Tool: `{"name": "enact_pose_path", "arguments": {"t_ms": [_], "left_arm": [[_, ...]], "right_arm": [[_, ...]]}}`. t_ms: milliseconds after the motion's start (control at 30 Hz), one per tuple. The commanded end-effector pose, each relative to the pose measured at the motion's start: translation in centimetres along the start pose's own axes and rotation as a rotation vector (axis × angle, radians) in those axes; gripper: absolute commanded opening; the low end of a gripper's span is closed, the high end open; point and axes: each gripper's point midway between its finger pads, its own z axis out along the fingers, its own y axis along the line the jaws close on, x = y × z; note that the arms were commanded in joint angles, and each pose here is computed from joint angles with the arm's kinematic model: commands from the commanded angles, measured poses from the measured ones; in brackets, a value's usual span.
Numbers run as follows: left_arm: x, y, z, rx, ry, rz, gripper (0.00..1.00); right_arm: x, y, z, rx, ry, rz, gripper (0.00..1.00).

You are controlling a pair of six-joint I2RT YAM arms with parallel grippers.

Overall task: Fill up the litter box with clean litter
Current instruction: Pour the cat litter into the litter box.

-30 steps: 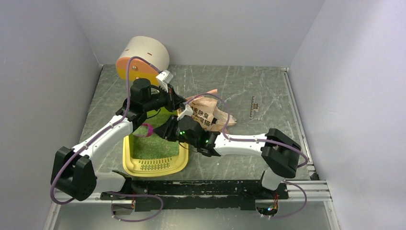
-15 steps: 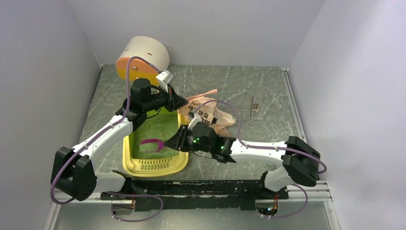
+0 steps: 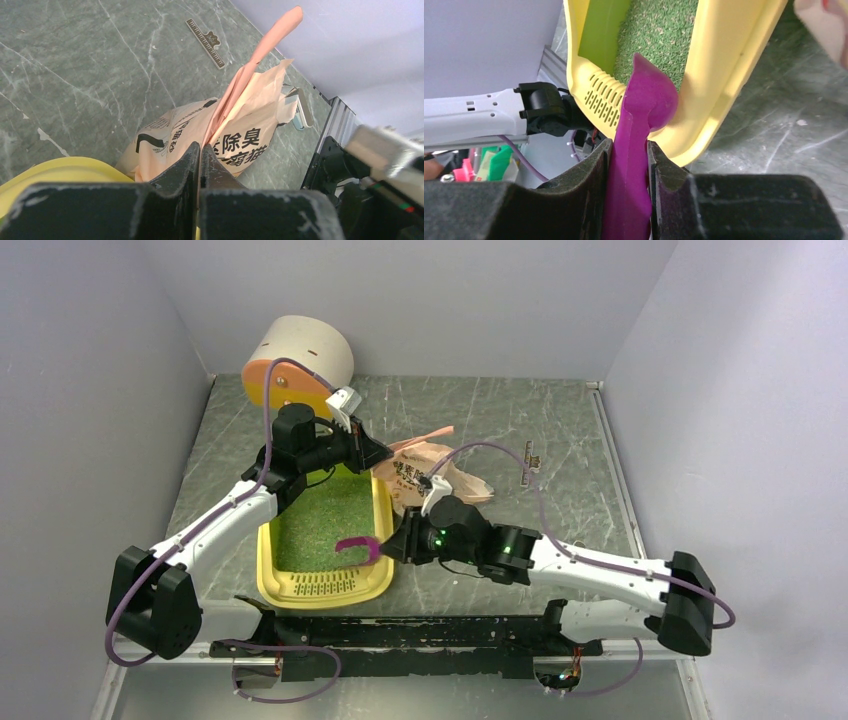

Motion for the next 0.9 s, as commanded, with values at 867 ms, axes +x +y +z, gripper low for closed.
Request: {"name": "enact_pose_path", "arguments": {"t_ms": [867], "left_arm": [[-1.5,-0.3,-0.7,-0.019,-0.025,0.017,0.05]], "right_arm": [[-8.0,6.0,5.0,-0.079,-0.268,-0.114,0.00]]}}
